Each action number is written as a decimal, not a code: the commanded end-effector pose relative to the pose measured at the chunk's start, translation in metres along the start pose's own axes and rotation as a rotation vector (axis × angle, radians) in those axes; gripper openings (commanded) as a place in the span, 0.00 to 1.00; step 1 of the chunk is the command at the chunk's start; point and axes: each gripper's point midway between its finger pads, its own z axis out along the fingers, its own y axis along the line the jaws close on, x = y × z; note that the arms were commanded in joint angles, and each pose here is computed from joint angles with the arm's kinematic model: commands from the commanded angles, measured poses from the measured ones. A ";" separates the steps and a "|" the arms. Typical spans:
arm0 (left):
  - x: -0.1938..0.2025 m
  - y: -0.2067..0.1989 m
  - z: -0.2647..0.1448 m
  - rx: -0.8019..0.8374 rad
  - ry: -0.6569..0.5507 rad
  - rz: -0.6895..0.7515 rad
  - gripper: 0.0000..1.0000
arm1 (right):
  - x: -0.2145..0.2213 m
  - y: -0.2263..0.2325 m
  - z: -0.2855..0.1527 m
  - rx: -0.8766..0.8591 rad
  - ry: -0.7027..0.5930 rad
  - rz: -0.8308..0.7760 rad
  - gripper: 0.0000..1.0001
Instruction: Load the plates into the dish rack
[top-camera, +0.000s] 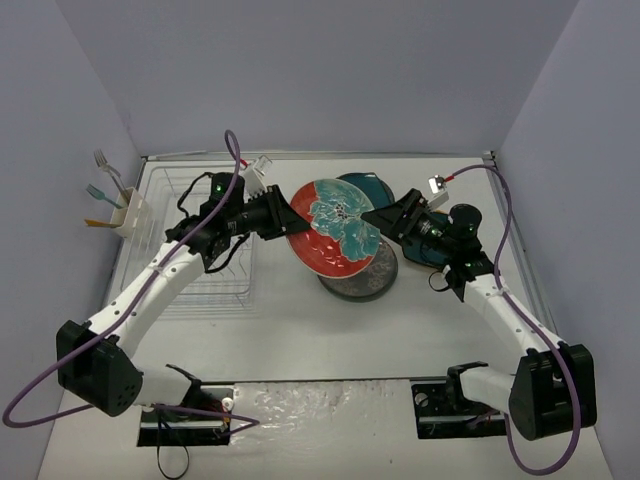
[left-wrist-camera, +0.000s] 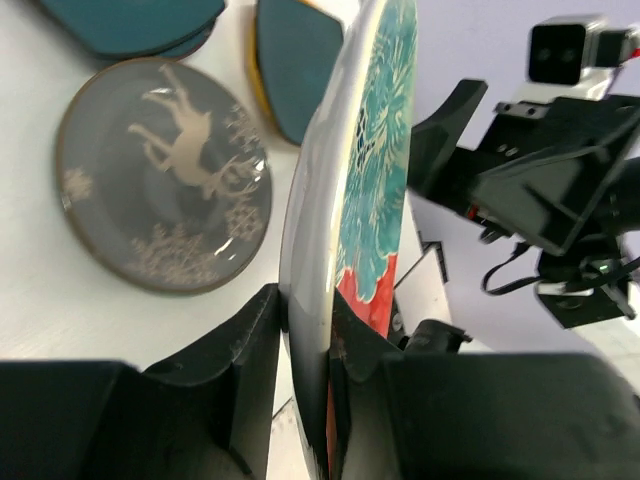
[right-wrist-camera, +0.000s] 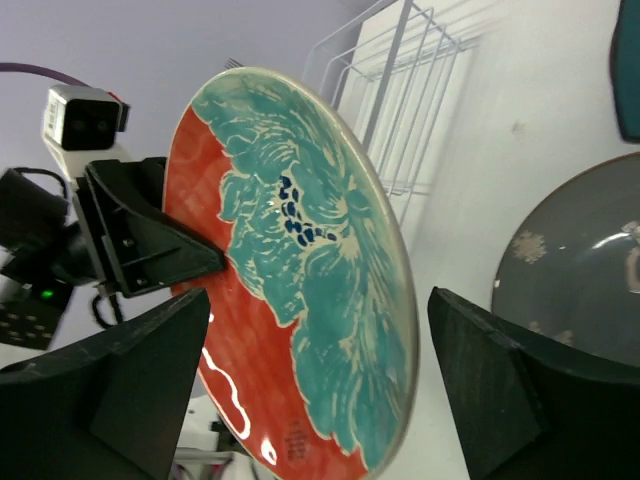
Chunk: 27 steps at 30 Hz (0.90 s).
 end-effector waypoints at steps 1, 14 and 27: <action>-0.068 -0.066 -0.070 0.092 -0.250 0.226 0.00 | -0.021 0.025 0.000 -0.033 -0.036 -0.195 0.97; -0.124 0.015 -0.198 -0.559 -0.397 0.495 0.00 | -0.040 0.003 -0.011 0.198 -0.025 -0.340 1.00; -0.176 0.110 -0.333 -1.272 -0.356 0.677 0.00 | -0.017 0.009 -0.007 0.224 0.041 -0.447 1.00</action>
